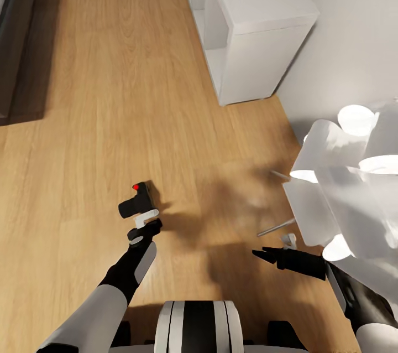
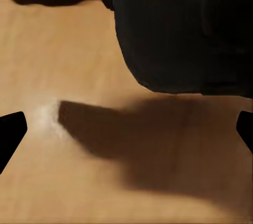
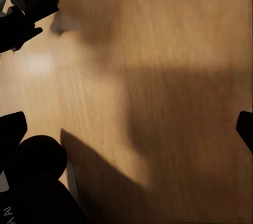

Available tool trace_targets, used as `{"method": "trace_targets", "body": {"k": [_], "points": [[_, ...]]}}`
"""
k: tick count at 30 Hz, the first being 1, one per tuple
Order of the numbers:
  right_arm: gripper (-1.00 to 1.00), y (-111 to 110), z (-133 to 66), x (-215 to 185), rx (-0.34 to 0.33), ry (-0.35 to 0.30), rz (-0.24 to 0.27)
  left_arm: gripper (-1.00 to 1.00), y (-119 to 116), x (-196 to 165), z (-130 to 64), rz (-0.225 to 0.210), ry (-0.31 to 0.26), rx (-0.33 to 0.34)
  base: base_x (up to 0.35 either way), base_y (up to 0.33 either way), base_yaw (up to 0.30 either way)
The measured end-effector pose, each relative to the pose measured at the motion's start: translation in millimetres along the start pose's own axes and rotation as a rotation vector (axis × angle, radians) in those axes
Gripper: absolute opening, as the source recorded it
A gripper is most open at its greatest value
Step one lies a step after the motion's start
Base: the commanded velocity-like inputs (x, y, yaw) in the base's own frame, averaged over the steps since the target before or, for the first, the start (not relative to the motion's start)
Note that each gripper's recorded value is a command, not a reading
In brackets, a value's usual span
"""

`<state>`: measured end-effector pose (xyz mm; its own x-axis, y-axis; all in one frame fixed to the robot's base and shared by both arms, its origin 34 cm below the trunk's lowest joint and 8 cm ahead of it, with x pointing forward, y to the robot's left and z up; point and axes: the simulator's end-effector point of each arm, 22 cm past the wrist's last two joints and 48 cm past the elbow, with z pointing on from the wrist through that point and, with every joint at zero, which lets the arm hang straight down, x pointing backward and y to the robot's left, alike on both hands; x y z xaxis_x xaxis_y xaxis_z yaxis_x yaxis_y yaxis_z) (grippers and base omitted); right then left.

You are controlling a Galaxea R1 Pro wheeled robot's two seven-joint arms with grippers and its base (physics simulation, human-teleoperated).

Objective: Attach the digital camera to the camera tripod in the bedroom.

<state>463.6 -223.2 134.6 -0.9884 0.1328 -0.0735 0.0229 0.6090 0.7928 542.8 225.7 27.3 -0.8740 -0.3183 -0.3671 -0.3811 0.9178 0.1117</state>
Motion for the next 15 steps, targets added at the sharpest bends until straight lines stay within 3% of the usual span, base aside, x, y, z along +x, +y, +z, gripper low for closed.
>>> {"method": "trace_targets", "body": {"k": [6, 15], "points": [[1.0, 0.3, 0.3, 0.1, -0.001, 0.001, -0.001, 1.0, 0.3, -0.6, 0.0, 0.001, -0.003, -0.001, 0.0, 0.0, -0.108], [1.0, 0.8, 0.6, 0.6, -0.003, 0.002, -0.001, 1.0, -0.3, -0.7, -0.2, 0.001, -0.004, -0.001, 0.0, 0.0, -0.022]]}}
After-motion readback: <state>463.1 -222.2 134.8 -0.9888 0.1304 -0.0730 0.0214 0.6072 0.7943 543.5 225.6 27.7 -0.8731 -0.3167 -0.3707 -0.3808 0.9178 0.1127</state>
